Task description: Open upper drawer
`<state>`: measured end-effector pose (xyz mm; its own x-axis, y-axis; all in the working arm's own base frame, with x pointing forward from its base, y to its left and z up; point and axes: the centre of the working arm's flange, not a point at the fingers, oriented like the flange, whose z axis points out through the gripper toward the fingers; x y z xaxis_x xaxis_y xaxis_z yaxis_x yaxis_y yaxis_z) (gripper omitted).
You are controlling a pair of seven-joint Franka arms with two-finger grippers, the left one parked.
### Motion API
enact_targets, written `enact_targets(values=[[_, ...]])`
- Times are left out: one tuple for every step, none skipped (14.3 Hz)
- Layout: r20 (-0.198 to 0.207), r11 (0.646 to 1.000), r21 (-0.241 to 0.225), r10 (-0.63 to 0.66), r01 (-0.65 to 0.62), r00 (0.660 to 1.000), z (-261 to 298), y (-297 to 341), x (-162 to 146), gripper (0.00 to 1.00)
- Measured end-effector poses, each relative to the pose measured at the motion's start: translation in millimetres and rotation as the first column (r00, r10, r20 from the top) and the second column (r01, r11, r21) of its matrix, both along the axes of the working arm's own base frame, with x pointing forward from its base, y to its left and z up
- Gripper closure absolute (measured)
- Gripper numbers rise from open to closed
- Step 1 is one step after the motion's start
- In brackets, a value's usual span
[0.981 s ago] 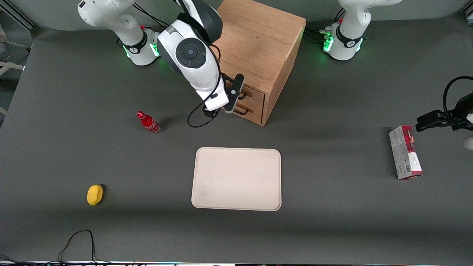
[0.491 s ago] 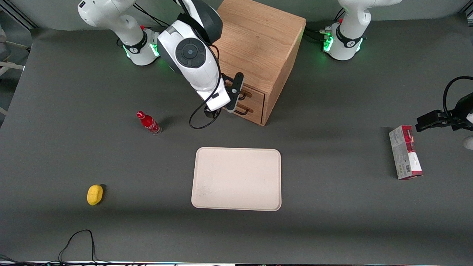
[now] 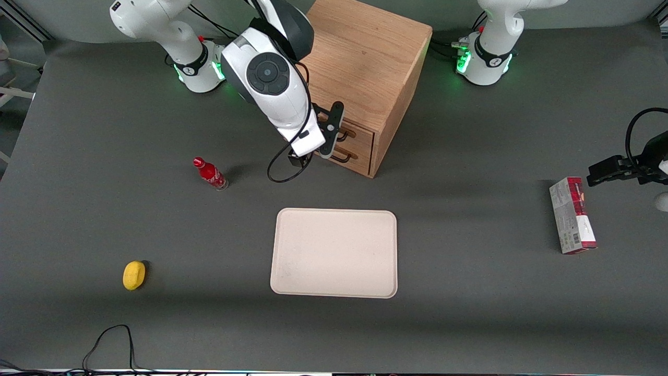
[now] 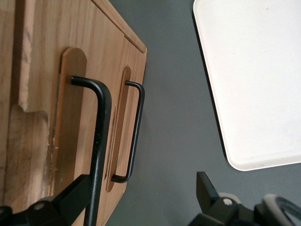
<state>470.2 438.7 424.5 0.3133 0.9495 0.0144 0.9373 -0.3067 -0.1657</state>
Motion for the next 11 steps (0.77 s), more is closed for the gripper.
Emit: enact_targets(values=[[-0.001, 1.0, 0.001, 0.0, 0.0, 1.0, -0.2, 0.0, 0.0, 0.0], [-0.002, 1.0, 0.002, 0.0, 0.0, 1.0, -0.4, 0.0, 0.0, 0.0], [-0.002, 1.0, 0.003, 0.0, 0.0, 1.0, -0.3, 0.1, 0.0, 0.0], [-0.003, 1.0, 0.004, 0.0, 0.0, 1.0, -0.3, 0.2, -0.1, 0.0], [-0.003, 1.0, 0.004, 0.0, 0.0, 1.0, -0.3, 0.2, -0.1, 0.0], [-0.003, 1.0, 0.005, 0.0, 0.0, 1.0, -0.2, 0.3, -0.1, 0.0], [-0.003, 1.0, 0.005, 0.001, -0.001, 1.0, -0.2, 0.3, -0.1, 0.0], [-0.002, 1.0, 0.006, 0.001, -0.001, 1.0, -0.2, 0.5, -0.1, 0.0], [-0.001, 1.0, 0.007, 0.003, -0.003, 1.0, -0.2, 1.1, -0.3, 0.0], [-0.001, 1.0, 0.008, 0.004, -0.004, 1.0, -0.6, 1.7, -0.7, 0.0], [-0.001, 1.0, 0.009, 0.004, -0.004, 1.0, -1.4, 2.5, -0.9, 0.0]])
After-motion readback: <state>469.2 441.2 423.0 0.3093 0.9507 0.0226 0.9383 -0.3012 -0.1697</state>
